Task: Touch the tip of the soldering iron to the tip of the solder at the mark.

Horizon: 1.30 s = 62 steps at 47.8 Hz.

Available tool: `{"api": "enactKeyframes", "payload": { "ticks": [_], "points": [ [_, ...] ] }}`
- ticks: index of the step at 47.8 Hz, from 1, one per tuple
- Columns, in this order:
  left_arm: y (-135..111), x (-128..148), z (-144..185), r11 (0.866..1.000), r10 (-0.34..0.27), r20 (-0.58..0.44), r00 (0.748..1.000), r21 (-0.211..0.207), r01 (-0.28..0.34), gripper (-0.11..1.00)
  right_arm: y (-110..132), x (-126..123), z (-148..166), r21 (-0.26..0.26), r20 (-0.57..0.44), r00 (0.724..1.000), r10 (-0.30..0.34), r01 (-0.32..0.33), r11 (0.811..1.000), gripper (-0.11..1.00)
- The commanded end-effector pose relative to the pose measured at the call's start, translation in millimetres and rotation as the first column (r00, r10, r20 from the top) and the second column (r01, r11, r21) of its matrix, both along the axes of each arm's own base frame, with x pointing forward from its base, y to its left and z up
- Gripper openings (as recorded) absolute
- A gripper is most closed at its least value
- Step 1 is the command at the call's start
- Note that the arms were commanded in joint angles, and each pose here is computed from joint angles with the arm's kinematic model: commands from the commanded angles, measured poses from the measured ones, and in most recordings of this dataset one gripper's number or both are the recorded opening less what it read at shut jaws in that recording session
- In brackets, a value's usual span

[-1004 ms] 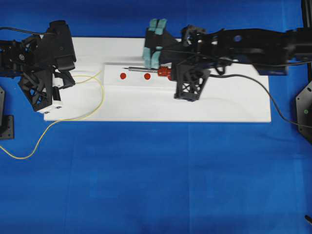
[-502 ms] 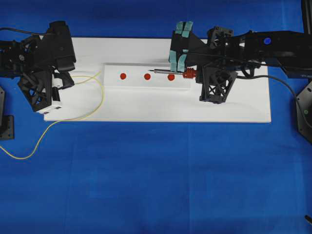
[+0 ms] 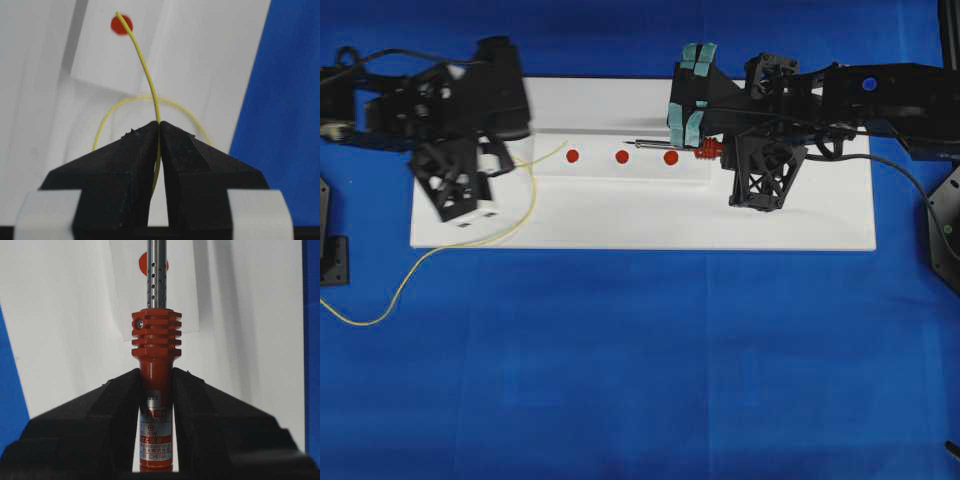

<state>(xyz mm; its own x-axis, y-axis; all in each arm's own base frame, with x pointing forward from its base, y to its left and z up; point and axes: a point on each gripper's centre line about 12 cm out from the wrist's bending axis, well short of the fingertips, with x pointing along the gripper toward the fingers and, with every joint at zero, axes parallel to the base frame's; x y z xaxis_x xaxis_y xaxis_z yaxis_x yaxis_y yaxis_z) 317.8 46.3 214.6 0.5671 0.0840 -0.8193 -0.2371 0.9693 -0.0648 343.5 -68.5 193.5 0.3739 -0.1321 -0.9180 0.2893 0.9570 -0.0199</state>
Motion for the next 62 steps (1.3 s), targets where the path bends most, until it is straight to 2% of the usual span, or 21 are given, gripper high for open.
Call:
{"api": "enactKeyframes", "payload": {
  "ticks": [1,14,22,32,62],
  "points": [
    [2.8,22.2,11.6,1.000,-0.004,0.035,0.999,0.007,0.003,0.02,0.1,1.2,13.5,-0.010,0.043,0.999,0.004,-0.003,1.000,0.06],
    [8.4,61.4,-19.7,1.000,-0.001,-0.043,0.999,-0.006,0.001,0.02,-1.0,0.3,12.5,-0.018,0.039,0.999,0.006,-0.005,1.000,0.06],
    [9.9,71.9,-30.8,1.000,0.004,-0.063,0.998,-0.012,-0.005,0.02,-2.3,-1.3,10.6,-0.029,0.030,0.999,0.010,-0.010,1.000,0.06],
    [10.0,72.2,-43.7,1.000,0.006,-0.090,0.996,-0.017,-0.008,0.02,-3.7,-2.1,9.4,-0.035,0.029,1.000,0.011,-0.010,0.999,0.06],
    [4.5,72.1,-44.0,1.000,-0.009,-0.107,0.994,-0.019,0.007,0.02,-1.5,2.0,-4.9,-0.023,0.010,1.000,0.015,-0.015,1.000,0.06]
  ]
}}
